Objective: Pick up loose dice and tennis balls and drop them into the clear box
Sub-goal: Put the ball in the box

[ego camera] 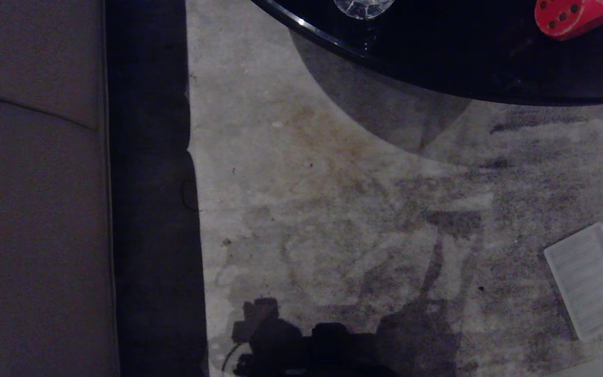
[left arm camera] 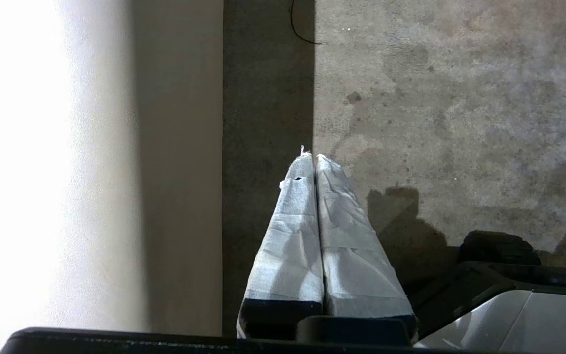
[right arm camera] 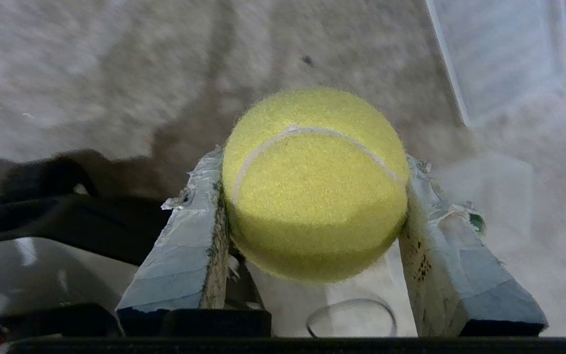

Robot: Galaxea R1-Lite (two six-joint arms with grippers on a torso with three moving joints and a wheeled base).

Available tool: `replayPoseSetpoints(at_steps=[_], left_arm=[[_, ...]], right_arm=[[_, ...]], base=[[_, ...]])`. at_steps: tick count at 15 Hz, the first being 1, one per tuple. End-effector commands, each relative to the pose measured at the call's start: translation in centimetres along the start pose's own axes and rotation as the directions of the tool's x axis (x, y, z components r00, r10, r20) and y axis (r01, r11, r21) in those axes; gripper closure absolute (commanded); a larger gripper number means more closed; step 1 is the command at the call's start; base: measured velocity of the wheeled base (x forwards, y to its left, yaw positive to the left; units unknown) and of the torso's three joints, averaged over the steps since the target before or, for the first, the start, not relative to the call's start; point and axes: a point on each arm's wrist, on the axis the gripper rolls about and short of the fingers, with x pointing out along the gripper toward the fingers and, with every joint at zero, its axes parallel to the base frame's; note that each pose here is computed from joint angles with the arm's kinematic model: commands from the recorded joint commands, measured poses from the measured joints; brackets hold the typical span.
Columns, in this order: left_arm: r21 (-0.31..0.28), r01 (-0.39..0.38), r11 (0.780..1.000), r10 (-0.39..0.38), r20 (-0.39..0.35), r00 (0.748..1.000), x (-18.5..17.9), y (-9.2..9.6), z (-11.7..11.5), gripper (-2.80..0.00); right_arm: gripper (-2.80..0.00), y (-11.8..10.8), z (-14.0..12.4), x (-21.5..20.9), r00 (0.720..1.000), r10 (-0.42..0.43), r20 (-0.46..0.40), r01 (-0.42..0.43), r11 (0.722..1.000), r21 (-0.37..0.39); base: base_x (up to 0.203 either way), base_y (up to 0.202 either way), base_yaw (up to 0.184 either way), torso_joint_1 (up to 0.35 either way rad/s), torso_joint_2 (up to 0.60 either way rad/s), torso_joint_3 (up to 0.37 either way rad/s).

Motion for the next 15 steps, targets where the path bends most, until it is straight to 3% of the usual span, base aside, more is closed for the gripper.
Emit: replayPoseSetpoints(at_steps=[1, 4, 7, 15], left_arm=[[0.0, 0.0, 1.0, 0.0, 0.0, 1.0, 0.0, 0.0, 0.0, 0.0], [-0.001, -0.002, 1.0, 0.002, 0.0, 1.0, 0.0, 0.0, 0.0, 0.0], [-0.001, 0.0, 1.0, 0.0, 0.0, 1.0, 0.0, 0.0, 0.0, 0.0], [-0.001, -0.001, 1.0, 0.001, 0.0, 1.0, 0.0, 0.0, 0.0, 0.0]], right_arm=[[0.0, 0.0, -0.5, -0.2, 0.999, 0.02, 0.049, -0.02, 1.0, 0.003], [0.0, 0.0, -1.3, -0.9, 0.983, 0.116, 0.145, -0.11, 0.993, -0.052], [0.0, -0.2, -2.2, -2.0, 0.95, 0.16, 0.269, -0.145, 0.987, -0.075], [0.0, -0.2, -2.3, -2.0, 0.947, 0.172, 0.272, -0.158, 0.985, -0.072]], base=[[0.0, 0.0, 0.0, 0.0, 0.0, 0.0], [0.0, 0.0, 0.0, 0.0, 0.0, 0.0], [0.0, 0.0, 0.0, 0.0, 0.0, 0.0], [0.0, 0.0, 0.0, 0.0, 0.0, 0.0]])
